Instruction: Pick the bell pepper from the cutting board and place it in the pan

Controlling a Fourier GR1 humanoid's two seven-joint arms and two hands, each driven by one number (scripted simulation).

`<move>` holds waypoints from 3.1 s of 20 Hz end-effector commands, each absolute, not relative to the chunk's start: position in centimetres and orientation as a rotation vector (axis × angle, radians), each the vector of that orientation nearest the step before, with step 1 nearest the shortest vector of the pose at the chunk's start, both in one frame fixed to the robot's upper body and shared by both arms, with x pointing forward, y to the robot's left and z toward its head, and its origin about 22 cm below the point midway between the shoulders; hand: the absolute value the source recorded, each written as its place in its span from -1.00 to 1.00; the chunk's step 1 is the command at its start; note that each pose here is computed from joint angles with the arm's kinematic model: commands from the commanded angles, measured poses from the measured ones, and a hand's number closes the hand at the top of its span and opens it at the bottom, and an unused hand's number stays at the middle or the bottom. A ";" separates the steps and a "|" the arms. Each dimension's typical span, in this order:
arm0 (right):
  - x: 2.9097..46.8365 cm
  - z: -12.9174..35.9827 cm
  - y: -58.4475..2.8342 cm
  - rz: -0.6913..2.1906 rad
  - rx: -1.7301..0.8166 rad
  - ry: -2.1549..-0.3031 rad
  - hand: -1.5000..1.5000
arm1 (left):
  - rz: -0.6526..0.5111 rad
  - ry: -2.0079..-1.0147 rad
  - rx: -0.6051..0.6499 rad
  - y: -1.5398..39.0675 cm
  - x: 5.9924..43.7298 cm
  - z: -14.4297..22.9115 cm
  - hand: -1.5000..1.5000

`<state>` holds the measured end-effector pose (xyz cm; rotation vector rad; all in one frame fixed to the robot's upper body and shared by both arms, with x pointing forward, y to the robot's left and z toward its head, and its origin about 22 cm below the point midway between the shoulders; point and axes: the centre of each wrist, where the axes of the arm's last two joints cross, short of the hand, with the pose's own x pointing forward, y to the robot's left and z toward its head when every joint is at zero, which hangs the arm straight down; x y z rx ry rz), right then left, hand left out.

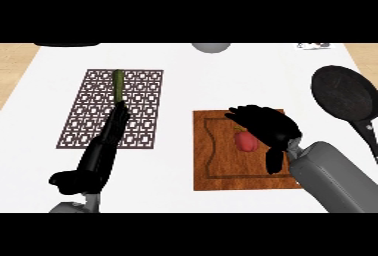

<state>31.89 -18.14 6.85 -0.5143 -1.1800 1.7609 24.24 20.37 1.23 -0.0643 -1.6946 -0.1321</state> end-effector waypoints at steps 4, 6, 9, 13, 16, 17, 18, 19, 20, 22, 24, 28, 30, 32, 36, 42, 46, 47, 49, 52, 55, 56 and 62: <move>32.7 6.6 -17.4 1.731 -0.544 -1.152 -1.00 | -0.129 -1.697 -0.067 21.1 24.3 1.3 0.00; 32.7 5.5 -19.1 1.725 -0.525 -1.157 -1.00 | -0.111 -1.702 -0.061 19.2 23.8 1.0 0.00; 32.5 5.1 -17.8 1.692 -0.511 -1.182 -1.00 | -0.122 -1.705 -0.048 19.1 23.4 2.0 0.00; 33.7 2.8 -17.7 1.683 -0.512 -1.175 -1.00 | -0.115 -1.679 -0.066 20.0 25.8 0.1 0.00; 32.9 1.1 -18.4 1.689 -0.513 -1.156 -1.00 | -0.126 -1.701 -0.053 20.7 23.4 2.7 0.00; 33.5 0.7 -17.8 1.704 -0.521 -1.156 -1.00 | -0.135 -1.680 -0.081 19.7 25.1 1.2 0.00; 34.9 1.9 -17.4 1.705 -0.526 -1.130 -1.00 | -0.132 -1.695 -0.083 20.7 25.5 1.4 0.00; 34.4 0.5 -18.6 1.703 -0.533 -1.130 -1.00 | -0.121 -1.705 -0.062 22.2 25.7 2.3 0.00; 34.8 0.9 -19.4 1.712 -0.544 -1.096 -1.00 | -0.126 -1.716 -0.062 21.0 24.0 -1.3 0.00; 35.1 0.5 -18.4 1.696 -0.555 -1.116 -1.00 | -0.133 -1.699 -0.070 20.5 23.0 1.4 0.00; 35.1 -0.2 -17.6 1.822 -0.493 -1.034 1.00 | -0.134 -1.672 -0.075 18.8 25.5 0.0 0.00; 36.6 -1.6 -17.2 1.881 -0.548 -1.073 1.00 | -0.139 -1.692 -0.076 20.0 24.0 0.7 0.00; 35.3 -0.5 -18.2 1.908 -0.556 -1.095 1.00 | -0.138 -1.695 -0.065 20.7 23.0 -0.8 0.00; 35.9 -2.2 -18.7 1.914 -0.568 -1.084 1.00 | -0.115 -1.688 -0.064 20.6 24.4 1.6 0.00; 35.5 -1.0 -17.9 1.862 -0.624 -1.186 1.00 | -0.143 -1.703 -0.080 20.9 24.2 1.7 0.00; 35.7 1.9 -17.3 1.741 -0.767 -1.453 1.00 | -0.126 -1.694 -0.052 20.1 25.2 0.3 0.00; 36.3 1.2 -20.1 1.214 -0.877 -1.246 1.00 | -0.108 -1.694 -0.047 20.9 24.4 0.8 0.00; 36.5 1.1 -20.2 1.095 -0.910 -1.189 1.00 | -0.111 -1.690 -0.035 21.0 24.2 0.5 0.00; 36.9 1.6 -19.7 0.909 -0.963 -1.150 1.00 | -0.141 -1.693 -0.065 20.6 24.5 0.9 0.00; 37.4 5.8 -17.8 0.799 -1.152 -1.234 1.00 | -0.118 -1.692 -0.046 21.1 24.1 0.9 0.00; 36.7 7.2 -17.6 0.637 -1.233 -1.348 1.00 | -0.128 -1.694 -0.029 21.7 24.3 0.8 0.00; 36.3 7.1 -17.7 0.574 -1.211 -1.361 1.00 | -0.133 -1.705 -0.045 21.2 23.9 0.3 0.00; 36.8 10.6 -21.9 0.354 -1.226 -1.356 1.00 | -0.132 -1.693 -0.062 21.0 24.5 1.2 0.00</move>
